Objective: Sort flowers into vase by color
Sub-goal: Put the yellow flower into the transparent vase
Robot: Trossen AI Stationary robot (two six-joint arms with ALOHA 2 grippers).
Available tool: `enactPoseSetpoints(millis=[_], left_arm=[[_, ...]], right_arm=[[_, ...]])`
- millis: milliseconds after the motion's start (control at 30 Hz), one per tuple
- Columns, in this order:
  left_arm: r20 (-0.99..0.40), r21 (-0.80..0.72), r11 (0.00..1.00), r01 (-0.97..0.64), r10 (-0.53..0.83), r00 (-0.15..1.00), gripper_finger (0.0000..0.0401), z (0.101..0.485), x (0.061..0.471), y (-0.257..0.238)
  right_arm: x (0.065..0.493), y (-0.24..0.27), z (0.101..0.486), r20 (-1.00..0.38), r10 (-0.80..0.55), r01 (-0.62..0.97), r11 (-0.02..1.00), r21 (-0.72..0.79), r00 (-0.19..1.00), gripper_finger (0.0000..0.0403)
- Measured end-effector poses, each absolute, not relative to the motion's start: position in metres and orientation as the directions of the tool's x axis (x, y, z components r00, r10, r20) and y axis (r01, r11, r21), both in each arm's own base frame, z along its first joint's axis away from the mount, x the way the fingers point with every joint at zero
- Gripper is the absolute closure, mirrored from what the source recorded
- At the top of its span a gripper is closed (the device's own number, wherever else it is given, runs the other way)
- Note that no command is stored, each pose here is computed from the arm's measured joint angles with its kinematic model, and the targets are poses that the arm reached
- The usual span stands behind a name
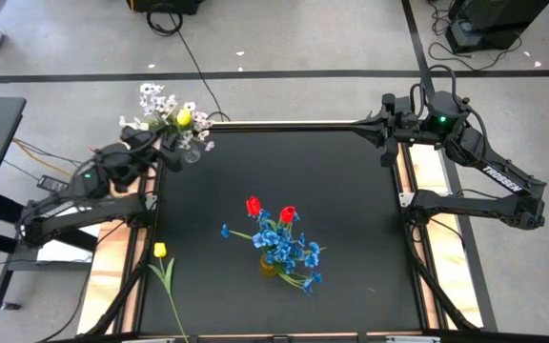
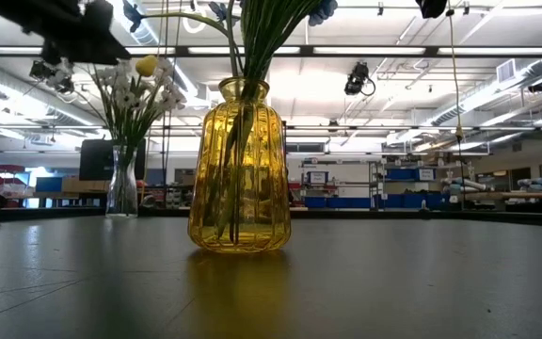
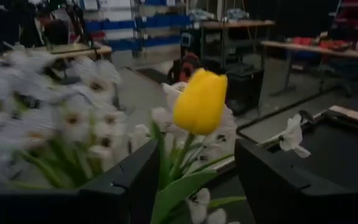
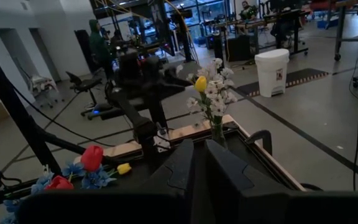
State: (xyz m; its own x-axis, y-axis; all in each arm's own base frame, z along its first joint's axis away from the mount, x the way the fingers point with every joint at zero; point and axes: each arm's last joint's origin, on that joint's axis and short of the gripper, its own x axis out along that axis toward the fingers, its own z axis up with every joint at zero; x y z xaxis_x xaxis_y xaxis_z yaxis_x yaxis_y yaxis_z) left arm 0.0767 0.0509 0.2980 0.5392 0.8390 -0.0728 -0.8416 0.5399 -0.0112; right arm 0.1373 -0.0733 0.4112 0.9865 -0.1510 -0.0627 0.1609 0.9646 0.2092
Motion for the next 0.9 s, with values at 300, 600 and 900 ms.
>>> enactPoseSetpoints(millis=[300,600,900], left_arm=[[-0.292,-0.097,0.634,-0.767,0.719,0.631,0.0191,0.319,0.054,0.036],[-0.325,-0.241,0.722,-0.649,0.570,0.755,0.0192,0.321,0.066,0.035],[-0.355,-0.207,0.786,-0.582,0.494,0.794,0.0216,0.351,0.086,0.041]], right_arm=[[0.137,-0.073,0.411,-0.063,-0.151,0.161,0.965,0.209,0.986,0.0355],[0.137,-0.073,0.411,-0.063,-0.151,0.161,0.964,0.209,0.986,0.0355],[0.137,-0.073,0.411,-0.063,-0.152,0.162,0.964,0.209,0.986,0.0355]])
